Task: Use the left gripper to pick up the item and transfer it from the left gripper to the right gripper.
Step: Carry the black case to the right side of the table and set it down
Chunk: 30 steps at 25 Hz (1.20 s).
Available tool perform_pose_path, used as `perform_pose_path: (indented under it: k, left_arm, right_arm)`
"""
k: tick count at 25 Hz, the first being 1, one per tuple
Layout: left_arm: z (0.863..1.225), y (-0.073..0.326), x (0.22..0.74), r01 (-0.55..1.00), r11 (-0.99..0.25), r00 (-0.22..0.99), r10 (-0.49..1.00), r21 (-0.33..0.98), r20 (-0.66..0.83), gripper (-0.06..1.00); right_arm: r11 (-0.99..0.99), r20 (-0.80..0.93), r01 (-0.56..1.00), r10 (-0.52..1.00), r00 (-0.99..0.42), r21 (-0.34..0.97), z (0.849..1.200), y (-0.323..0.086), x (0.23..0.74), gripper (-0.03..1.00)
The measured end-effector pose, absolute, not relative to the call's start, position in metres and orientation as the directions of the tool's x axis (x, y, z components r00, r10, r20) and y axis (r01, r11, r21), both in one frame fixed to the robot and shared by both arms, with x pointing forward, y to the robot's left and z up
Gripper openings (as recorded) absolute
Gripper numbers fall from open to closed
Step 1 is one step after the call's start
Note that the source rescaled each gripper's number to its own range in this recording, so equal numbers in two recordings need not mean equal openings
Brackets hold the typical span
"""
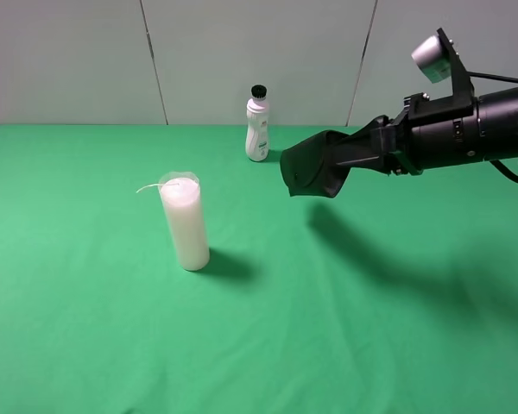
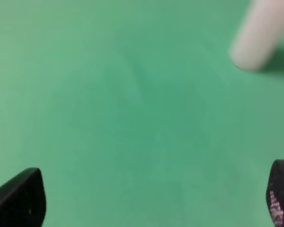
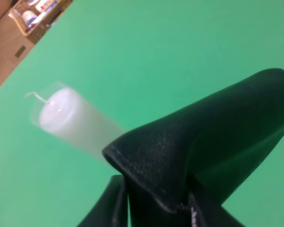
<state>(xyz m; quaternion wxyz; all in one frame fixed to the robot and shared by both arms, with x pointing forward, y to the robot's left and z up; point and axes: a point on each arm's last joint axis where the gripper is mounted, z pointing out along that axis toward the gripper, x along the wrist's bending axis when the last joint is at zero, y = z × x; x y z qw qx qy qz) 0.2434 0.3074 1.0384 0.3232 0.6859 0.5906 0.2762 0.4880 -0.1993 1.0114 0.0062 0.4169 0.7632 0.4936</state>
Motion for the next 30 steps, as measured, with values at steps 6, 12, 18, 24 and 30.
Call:
perform_pose_path:
  k: [6,12,18,24,30]
  left_arm:
    - [1.038,0.309,0.229,0.569,0.042,-0.059,0.998,0.821,-0.011,0.86]
    - [1.038,0.308,0.229,0.566,0.072,-0.110,0.994,0.821,-0.011,0.86]
    - [1.038,0.308,0.229,0.565,0.072,-0.110,0.994,0.822,-0.011,0.86]
    - [1.038,0.308,0.229,0.565,0.072,-0.110,0.994,0.822,-0.011,0.86]
    - [1.038,0.308,0.229,0.565,0.071,-0.111,0.994,0.822,-0.010,0.86]
  right_arm:
    - [0.151,0.387,0.635,0.680,-0.623,0.757,1.010,-0.202,0.491,0.02]
    - [0.130,0.365,0.639,0.728,-0.580,0.758,1.009,-0.206,0.496,0.02]
    - [0.081,0.343,0.653,0.799,-0.495,0.753,1.007,-0.213,0.502,0.02]
    - [0.030,0.350,0.668,0.833,-0.427,0.744,1.006,-0.218,0.505,0.02]
    - [-0.007,0.352,0.676,0.858,-0.374,0.737,1.005,-0.231,0.509,0.01]
